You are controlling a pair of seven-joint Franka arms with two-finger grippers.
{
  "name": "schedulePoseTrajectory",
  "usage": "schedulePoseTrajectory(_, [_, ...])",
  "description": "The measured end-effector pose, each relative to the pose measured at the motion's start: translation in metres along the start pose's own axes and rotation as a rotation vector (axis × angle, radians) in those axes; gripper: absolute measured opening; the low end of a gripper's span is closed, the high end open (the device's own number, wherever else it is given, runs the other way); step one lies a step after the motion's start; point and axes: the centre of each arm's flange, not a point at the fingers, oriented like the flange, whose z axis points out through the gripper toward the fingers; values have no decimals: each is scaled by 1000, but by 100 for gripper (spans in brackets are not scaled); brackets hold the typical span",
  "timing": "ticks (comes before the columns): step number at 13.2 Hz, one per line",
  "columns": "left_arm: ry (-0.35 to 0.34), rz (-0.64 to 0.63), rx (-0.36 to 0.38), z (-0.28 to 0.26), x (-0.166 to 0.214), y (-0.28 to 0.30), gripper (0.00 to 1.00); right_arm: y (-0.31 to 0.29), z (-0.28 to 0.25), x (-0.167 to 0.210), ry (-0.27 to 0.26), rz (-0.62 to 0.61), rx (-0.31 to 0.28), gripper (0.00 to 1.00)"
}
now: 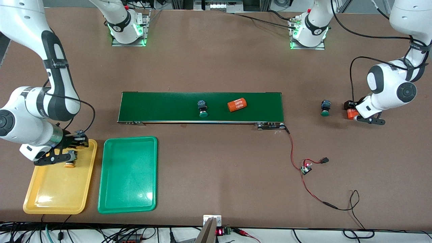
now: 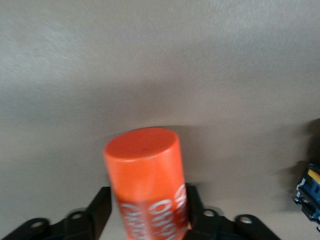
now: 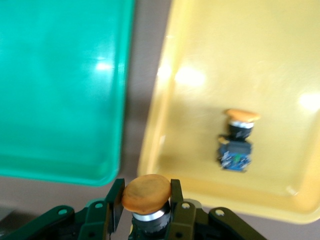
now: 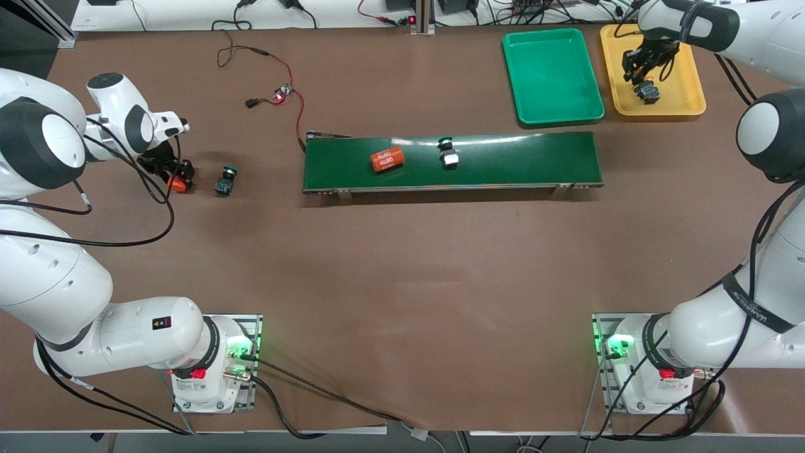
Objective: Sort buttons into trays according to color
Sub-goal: 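Release the button in the yellow tray while the left gripper places the cylinder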
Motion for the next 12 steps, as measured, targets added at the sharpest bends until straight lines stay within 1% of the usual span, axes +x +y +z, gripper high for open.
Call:
schedulePoseTrajectory(1, [0, 6, -1, -1, 2, 2, 50, 6, 10, 2, 17, 0, -9, 41])
schedulePoseTrajectory(2, [-7, 15, -6, -4, 5, 6, 50, 10, 18, 4, 34, 2, -17, 41])
schedulePoseTrajectory(3, [-29, 33, -17, -11, 11, 14, 50, 12, 25, 6, 53, 2, -26, 41])
schedulePoseTrajectory(4, [-70, 55, -35, -27, 20, 23, 50, 15, 31, 8, 71, -1, -34, 41])
schedulePoseTrajectory(5, [-114, 77, -52, -50, 30, 31, 50, 18, 37, 10, 89, -9, -43, 41])
schedulePoseTrajectory(7, [-168, 130, -69, -107, 52, 52, 50, 27, 48, 11, 115, -25, -57, 41])
schedulePoseTrajectory(9, [-196, 211, -76, -149, 67, 94, 50, 31, 56, 10, 122, -30, -68, 41])
schedulePoseTrajectory(10, [-205, 266, -78, -162, 74, 123, 50, 32, 57, 10, 122, -32, -70, 46])
schedulePoseTrajectory(11, [-215, 331, -80, -170, 78, 158, 50, 32, 57, 10, 122, -32, -71, 46])
schedulePoseTrajectory(12, [-220, 406, -82, -175, 81, 199, 50, 32, 56, 11, 124, -32, -71, 54])
